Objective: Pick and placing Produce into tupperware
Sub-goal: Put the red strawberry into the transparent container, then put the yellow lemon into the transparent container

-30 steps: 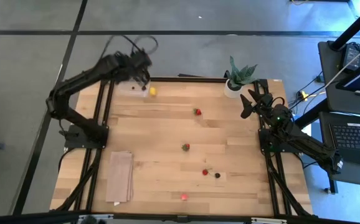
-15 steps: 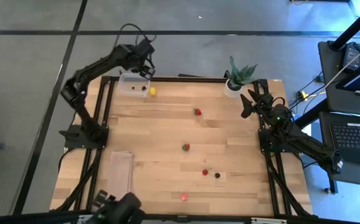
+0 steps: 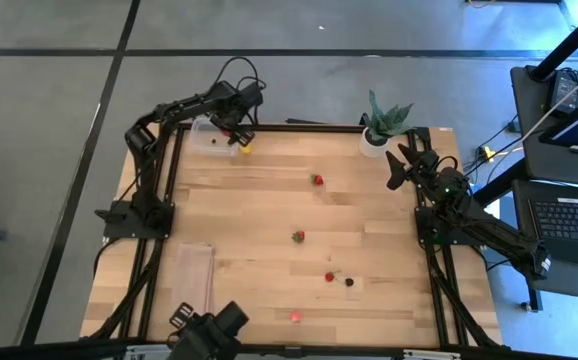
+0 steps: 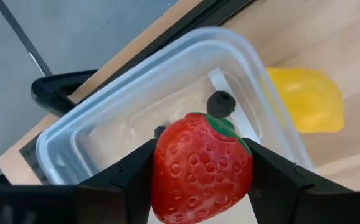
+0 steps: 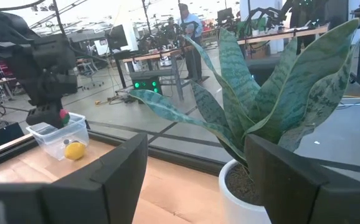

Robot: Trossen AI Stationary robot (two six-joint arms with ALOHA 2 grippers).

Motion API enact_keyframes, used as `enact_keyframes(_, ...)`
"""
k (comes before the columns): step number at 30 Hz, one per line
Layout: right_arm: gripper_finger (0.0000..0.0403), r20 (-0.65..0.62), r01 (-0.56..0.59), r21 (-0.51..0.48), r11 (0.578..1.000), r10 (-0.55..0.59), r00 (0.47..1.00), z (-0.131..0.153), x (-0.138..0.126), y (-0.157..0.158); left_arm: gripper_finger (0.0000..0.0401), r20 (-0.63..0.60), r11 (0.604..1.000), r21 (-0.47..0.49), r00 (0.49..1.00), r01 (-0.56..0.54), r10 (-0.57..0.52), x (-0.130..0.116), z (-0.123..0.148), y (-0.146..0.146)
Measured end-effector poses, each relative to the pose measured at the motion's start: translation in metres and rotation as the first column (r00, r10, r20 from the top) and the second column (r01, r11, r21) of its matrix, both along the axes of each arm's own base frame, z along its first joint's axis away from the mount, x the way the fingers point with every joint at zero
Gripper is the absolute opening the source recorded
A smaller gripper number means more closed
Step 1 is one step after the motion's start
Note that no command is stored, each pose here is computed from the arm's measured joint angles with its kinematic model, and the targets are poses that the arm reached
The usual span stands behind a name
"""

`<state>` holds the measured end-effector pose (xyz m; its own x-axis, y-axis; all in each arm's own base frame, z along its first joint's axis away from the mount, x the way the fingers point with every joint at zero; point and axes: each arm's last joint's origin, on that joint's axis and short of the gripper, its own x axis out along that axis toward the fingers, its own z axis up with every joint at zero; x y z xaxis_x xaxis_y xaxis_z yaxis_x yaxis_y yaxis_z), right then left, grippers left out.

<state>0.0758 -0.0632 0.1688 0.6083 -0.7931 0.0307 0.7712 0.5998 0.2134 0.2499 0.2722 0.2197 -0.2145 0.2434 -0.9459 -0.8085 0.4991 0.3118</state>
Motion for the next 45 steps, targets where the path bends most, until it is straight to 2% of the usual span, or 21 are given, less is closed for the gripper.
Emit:
enact_keyframes(10, 0.0269, -0.001, 0.000, -0.001, 1.000, 0.000, 1.000, 0.000, 0.000, 0.000, 0.0209, -0.014, 0.999, -0.017, 0.999, 0.049, -0.050, 0.001, -0.001, -0.001)
enact_keyframes(22, 0.0269, 0.000, 0.000, 0.000, 1.000, 0.000, 1.000, 0.000, 0.000, 0.000, 0.0211, -0.024, 0.998, -0.027, 0.998, 0.057, -0.058, 0.002, -0.001, -0.003)
enact_keyframes(29, 0.0269, 0.001, 0.000, 0.001, 1.000, 0.000, 1.000, 0.000, 0.000, 0.000, 0.0236, -0.051, 0.998, -0.043, 0.997, 0.055, -0.057, 0.000, -0.001, -0.005)
enact_keyframes(32, 0.0269, 0.002, 0.000, 0.002, 1.000, 0.000, 1.000, 0.000, 0.000, 0.000, 0.0247, -0.085, 0.999, -0.007, 0.995, 0.053, -0.054, -0.001, -0.001, -0.004)
enact_keyframes(38, 0.0269, 0.003, 0.000, 0.002, 1.000, 0.000, 1.000, 0.000, 0.000, 0.000, 0.0248, -0.100, 0.998, -0.004, 0.993, 0.056, -0.056, -0.002, -0.001, -0.004)
enact_keyframes(42, 0.0269, 0.002, 0.000, 0.001, 1.000, 0.000, 1.000, 0.000, 0.000, 0.000, 0.0247, -0.123, 0.993, -0.036, 0.986, 0.109, -0.113, -0.003, 0.000, -0.006)
enact_keyframes(45, 0.0269, 0.001, 0.000, 0.001, 1.000, 0.000, 1.000, 0.000, 0.000, 0.000, 0.0250, -0.146, 0.979, -0.068, 0.969, 0.191, -0.199, -0.002, 0.005, -0.012)
